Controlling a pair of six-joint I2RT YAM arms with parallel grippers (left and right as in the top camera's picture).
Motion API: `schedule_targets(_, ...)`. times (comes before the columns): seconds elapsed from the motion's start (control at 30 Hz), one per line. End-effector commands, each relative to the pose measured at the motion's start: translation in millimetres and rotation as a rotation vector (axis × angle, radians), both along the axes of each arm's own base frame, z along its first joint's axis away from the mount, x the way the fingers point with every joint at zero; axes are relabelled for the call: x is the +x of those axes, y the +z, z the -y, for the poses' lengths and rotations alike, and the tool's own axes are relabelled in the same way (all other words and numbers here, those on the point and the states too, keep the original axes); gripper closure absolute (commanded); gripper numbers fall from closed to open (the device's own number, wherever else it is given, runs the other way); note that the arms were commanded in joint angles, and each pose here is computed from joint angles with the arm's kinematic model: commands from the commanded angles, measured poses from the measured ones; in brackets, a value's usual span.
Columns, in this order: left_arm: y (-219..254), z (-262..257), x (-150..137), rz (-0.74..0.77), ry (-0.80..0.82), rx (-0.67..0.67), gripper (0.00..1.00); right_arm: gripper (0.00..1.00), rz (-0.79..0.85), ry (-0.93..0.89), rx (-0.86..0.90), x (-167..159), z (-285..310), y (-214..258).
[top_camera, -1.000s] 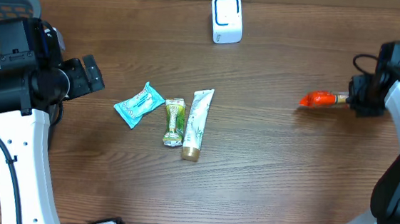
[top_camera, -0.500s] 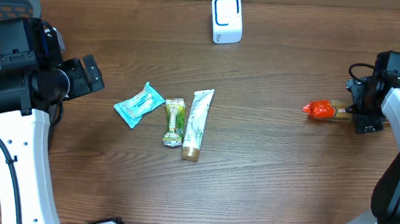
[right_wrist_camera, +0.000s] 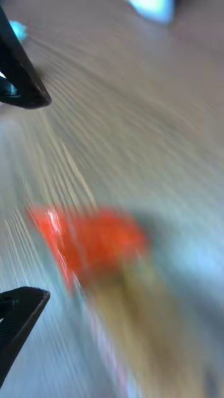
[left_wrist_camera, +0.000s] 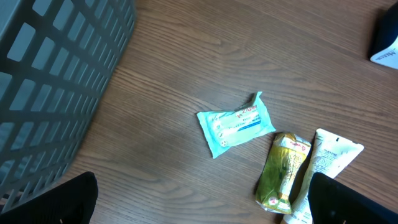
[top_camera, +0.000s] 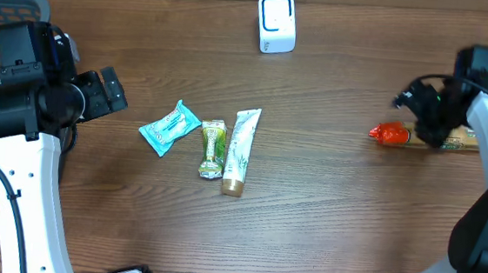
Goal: Scan the item barcode
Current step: 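Release the spaghetti pack and move the right gripper toward the white tube, then grasp the white tube with the right gripper and lift it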
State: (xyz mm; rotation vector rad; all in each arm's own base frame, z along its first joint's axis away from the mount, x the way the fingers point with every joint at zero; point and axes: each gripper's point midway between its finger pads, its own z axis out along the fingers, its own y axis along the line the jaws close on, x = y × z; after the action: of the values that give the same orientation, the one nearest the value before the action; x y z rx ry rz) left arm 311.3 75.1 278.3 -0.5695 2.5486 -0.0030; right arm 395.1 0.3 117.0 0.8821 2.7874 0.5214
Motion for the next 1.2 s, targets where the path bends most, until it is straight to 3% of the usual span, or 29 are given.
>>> schedule_targets(0.0,7,-1,1,0.020,-0.015,0.012,0.00,0.09,0.156,0.274,0.109,6,-75,46)
schedule_targets(0.13,7,-1,1,0.020,-0.015,0.012,0.01,0.10,0.171,0.400,0.127,1,-136,44)
schedule_targets(0.33,7,-1,1,0.020,-0.015,0.012,0.00,0.10,0.187,0.451,0.065,-3,-201,32)
schedule_targets(0.43,7,-1,1,0.020,-0.015,0.012,0.00,0.01,0.180,0.501,0.056,-13,-228,24)
schedule_targets(0.67,7,-1,1,0.020,-0.015,0.012,0.00,0.00,0.124,0.586,0.030,-36,-269,-9)
schedule_targets(1.17,7,-1,1,0.020,-0.015,0.012,0.00,0.00,-0.012,0.628,0.099,-53,-314,-80)
